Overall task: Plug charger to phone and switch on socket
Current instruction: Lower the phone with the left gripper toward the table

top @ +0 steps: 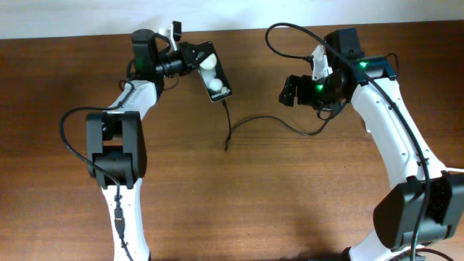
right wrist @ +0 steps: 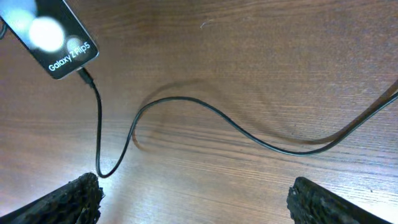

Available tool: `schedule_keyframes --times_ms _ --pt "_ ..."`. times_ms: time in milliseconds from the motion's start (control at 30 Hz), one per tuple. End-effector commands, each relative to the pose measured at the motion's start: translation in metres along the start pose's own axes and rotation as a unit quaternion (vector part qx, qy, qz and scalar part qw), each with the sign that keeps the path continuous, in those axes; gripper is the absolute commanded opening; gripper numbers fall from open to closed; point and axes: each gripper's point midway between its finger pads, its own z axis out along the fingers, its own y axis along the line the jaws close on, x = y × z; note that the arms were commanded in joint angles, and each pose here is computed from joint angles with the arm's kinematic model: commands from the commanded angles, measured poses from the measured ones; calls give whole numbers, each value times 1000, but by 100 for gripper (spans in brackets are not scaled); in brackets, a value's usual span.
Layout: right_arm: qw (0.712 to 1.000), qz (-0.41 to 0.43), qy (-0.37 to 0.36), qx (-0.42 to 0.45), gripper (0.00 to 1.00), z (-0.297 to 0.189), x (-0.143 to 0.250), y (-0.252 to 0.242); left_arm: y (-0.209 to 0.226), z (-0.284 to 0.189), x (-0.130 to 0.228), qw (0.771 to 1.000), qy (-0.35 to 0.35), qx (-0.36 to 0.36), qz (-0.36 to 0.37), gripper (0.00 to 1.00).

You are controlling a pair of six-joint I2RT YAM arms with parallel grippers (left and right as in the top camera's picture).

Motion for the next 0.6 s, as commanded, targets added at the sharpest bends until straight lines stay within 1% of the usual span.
schedule_keyframes --times_ms 0,67,200,267,367,567 --pt "1000 -3 10 -6 99 2 6 1 -8 13 13 999 23 21 8 0" --pt "1000 -2 13 -6 99 2 7 1 -1 21 23 999 33 20 0 0" --pt "1000 -4 17 -11 99 2 9 3 -5 39 41 998 53 26 1 0" --pt "1000 -14 20 -20 99 1 10 6 2 49 54 998 65 26 -5 0" --pt "999 -14 21 -20 99 1 11 6 7 53 61 997 71 25 -10 0" --pt "999 -14 21 -20 99 1 11 6 -3 69 76 996 85 29 -6 0"
